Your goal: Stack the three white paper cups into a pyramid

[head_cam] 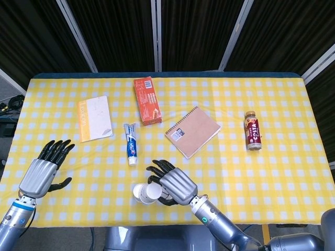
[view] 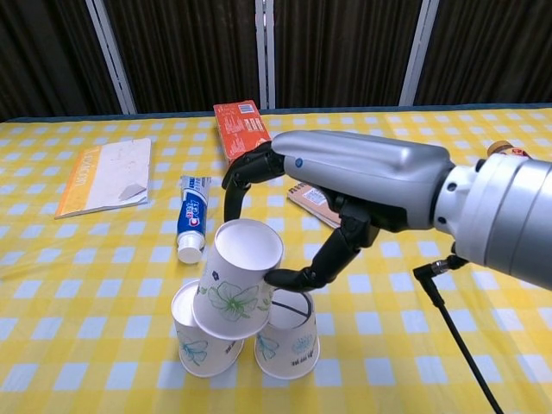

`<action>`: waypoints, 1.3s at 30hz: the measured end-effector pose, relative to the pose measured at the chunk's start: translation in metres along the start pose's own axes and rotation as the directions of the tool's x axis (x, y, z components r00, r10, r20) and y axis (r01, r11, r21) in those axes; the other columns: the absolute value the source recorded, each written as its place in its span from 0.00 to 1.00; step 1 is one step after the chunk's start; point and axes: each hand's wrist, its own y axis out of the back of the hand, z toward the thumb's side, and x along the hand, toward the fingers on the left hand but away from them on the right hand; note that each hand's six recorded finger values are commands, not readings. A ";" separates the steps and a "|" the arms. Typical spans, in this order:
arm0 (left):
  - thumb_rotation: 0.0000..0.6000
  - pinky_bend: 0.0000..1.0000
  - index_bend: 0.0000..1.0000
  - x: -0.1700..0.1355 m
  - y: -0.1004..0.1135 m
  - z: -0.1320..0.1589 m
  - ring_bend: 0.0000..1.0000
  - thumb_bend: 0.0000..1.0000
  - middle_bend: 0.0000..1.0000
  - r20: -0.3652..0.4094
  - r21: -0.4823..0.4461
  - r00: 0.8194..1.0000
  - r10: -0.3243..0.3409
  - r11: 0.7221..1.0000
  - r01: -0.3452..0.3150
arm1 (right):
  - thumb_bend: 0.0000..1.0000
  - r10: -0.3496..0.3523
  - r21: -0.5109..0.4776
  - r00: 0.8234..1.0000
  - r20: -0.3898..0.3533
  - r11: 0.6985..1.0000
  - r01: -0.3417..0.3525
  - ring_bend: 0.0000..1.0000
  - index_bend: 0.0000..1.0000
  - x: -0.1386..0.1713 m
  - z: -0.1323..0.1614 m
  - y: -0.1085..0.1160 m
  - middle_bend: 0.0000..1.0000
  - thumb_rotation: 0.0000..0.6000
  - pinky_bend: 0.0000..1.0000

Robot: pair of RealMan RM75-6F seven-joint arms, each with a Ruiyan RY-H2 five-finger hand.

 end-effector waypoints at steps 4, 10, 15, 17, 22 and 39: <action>1.00 0.00 0.00 0.000 -0.001 0.000 0.00 0.23 0.00 -0.004 0.006 1.000 -0.005 1.000 0.005 | 0.18 0.004 0.003 1.000 0.007 1.000 -0.004 0.00 0.38 0.000 0.000 -0.001 0.08 1.00 0.10; 1.00 0.00 0.00 0.000 -0.001 0.000 0.00 0.23 0.00 -0.006 0.008 1.000 -0.007 1.000 0.007 | 0.15 0.006 0.016 1.000 0.019 1.000 -0.007 0.00 0.29 0.001 0.001 -0.002 0.03 1.00 0.09; 1.00 0.00 0.00 0.000 0.000 0.000 0.00 0.23 0.00 -0.007 0.007 1.000 -0.005 1.000 0.005 | 0.15 0.008 0.022 0.999 0.033 1.000 -0.009 0.00 0.22 0.002 -0.001 -0.001 0.00 1.00 0.09; 1.00 0.00 0.00 0.000 0.000 -0.001 0.00 0.23 0.00 -0.007 0.007 1.000 -0.003 1.000 0.003 | 0.15 0.005 0.021 0.999 0.034 1.000 -0.005 0.00 0.21 0.002 -0.001 0.000 0.00 1.00 0.09; 1.00 0.00 0.00 -0.001 0.001 -0.001 0.00 0.23 0.00 -0.009 0.005 1.000 0.002 1.000 -0.002 | 0.15 -0.007 0.031 0.999 0.043 1.000 0.006 0.00 0.21 0.005 -0.002 0.005 0.00 1.00 0.09; 1.00 0.00 0.00 -0.001 0.002 -0.006 0.00 0.23 0.00 -0.032 0.007 0.999 0.014 1.000 -0.014 | 0.15 -0.185 0.198 0.933 0.310 0.972 0.127 0.00 0.16 0.071 -0.098 0.057 0.00 1.00 0.05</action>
